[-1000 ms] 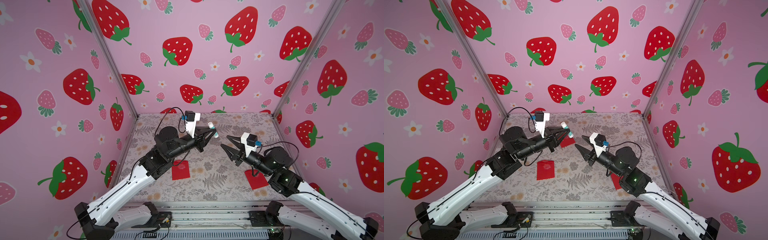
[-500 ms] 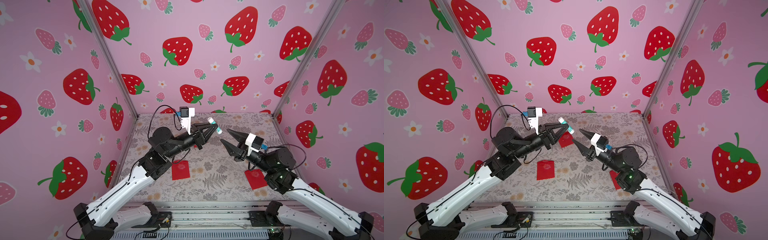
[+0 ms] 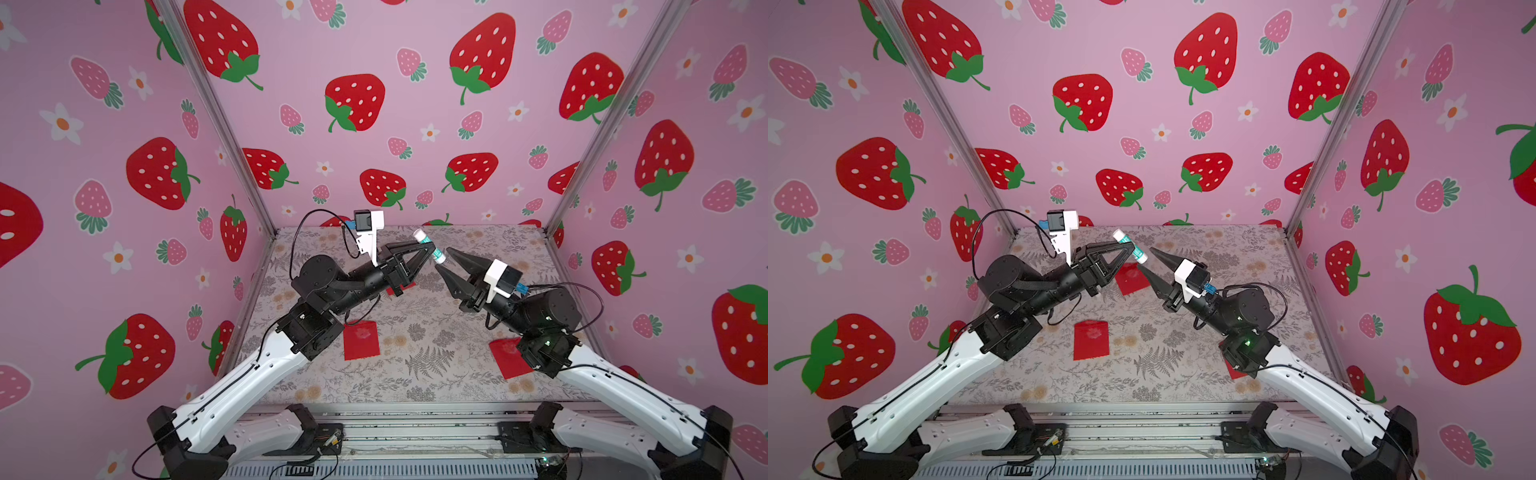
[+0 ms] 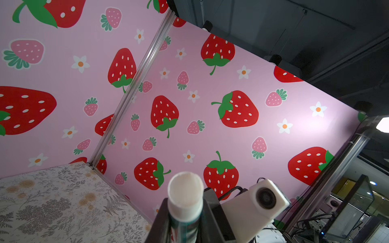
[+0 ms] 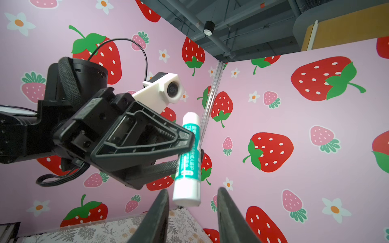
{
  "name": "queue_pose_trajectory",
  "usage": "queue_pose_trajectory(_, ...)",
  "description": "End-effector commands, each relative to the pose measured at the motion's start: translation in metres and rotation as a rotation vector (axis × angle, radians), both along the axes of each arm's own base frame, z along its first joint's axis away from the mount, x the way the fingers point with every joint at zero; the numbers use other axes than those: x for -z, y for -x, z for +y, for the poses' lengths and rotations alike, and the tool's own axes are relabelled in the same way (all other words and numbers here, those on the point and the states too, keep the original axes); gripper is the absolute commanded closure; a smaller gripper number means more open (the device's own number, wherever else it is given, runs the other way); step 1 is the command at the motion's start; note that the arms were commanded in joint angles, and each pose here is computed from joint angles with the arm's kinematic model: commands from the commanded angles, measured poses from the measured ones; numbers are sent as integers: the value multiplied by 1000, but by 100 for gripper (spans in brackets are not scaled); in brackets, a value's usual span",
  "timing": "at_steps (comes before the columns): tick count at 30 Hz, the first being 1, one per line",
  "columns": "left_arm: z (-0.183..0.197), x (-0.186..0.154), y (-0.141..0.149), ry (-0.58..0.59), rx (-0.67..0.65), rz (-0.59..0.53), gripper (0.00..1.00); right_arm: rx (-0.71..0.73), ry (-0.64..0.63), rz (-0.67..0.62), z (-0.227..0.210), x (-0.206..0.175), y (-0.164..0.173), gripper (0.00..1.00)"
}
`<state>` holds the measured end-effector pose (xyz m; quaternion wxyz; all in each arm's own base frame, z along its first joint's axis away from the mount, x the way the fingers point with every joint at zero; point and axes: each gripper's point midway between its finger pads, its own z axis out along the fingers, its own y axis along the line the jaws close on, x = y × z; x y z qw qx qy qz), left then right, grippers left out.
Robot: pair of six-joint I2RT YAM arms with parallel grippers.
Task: Seal the envelope with a glue stick
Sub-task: Unscrew the glue stick.
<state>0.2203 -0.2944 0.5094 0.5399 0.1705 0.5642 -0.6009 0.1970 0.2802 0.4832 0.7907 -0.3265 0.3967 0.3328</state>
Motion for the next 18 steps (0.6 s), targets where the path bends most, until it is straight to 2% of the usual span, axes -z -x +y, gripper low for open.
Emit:
queue_pose_trajectory(1, 6, -24, 7, 59, 13, -45, 100, -10, -69, -62, -9, -27, 10, 63)
queue_pose_trajectory(9, 4, -25, 7, 62, 23, -45, 100, -16, -80, -52, -7, -28, 8, 68)
queue_pose_trajectory(18, 2, -23, 6, 61, 28, -39, 100, -34, -91, -40, -6, -30, 8, 79)
